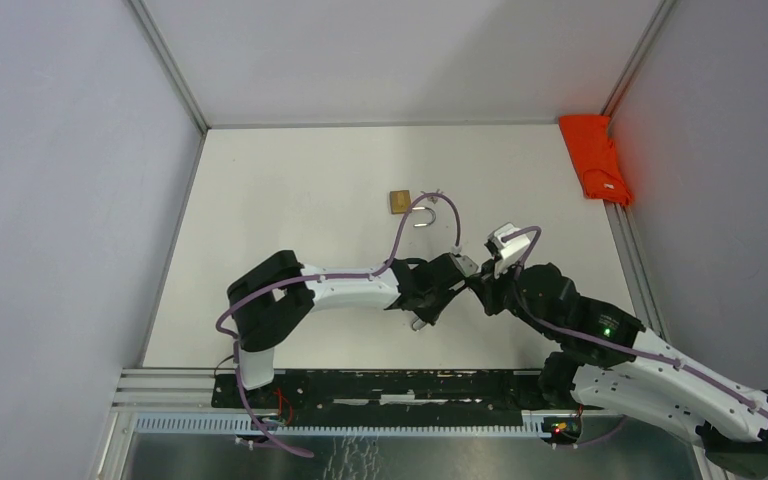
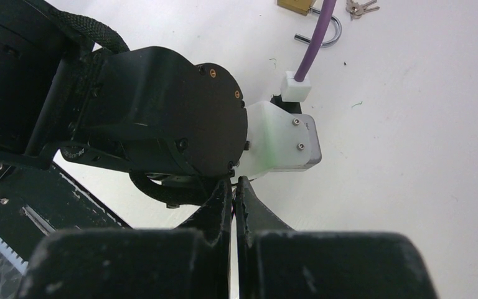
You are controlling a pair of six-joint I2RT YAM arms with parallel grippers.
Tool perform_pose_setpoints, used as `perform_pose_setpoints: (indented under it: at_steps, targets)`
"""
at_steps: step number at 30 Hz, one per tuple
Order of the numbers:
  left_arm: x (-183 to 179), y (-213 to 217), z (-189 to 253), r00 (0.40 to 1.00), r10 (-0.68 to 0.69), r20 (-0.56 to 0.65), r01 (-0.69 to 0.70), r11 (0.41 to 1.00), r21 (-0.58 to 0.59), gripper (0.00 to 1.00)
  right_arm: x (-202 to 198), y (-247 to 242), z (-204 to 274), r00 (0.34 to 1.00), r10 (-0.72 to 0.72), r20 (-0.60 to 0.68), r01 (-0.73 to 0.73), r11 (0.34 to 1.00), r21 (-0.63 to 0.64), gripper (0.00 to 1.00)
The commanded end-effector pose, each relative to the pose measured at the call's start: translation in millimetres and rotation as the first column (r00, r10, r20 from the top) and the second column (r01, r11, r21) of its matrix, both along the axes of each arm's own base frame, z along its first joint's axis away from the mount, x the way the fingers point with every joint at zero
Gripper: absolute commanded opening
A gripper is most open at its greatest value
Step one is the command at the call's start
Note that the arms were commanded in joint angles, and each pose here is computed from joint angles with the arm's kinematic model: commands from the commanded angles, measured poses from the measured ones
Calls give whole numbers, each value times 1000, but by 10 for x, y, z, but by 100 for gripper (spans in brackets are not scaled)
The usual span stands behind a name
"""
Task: Unlock with the key
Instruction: Pick up the lock from the center of the board.
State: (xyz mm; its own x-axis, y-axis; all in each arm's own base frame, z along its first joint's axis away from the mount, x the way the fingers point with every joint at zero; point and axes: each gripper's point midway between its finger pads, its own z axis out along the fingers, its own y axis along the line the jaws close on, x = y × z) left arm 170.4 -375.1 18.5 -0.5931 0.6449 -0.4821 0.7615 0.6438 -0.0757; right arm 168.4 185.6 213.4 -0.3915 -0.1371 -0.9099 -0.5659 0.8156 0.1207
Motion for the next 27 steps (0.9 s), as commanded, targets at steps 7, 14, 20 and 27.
perform_pose_setpoints:
  at_steps: [7, 14, 20, 27]
  targets:
    - [154, 288, 882, 986, -2, 169, -3, 1000, 29, 2, -12, -93, 689, 994, -11, 109, -1, 994, 108, 0]
    - [323, 633, 1500, 940, 28, 339, -44, 998, 39, 2, -102, -175, 843, 993, -9, 114, -10, 986, 167, 0]
    - [339, 784, 1982, 899, 54, 434, -30, 998, -62, 2, -137, 3, 745, 995, 40, 89, -59, 975, 216, 0]
    - [17, 824, 2515, 891, 16, 455, 139, 942, -306, 2, -129, 387, 546, 990, 127, 56, -137, 952, 275, 0]
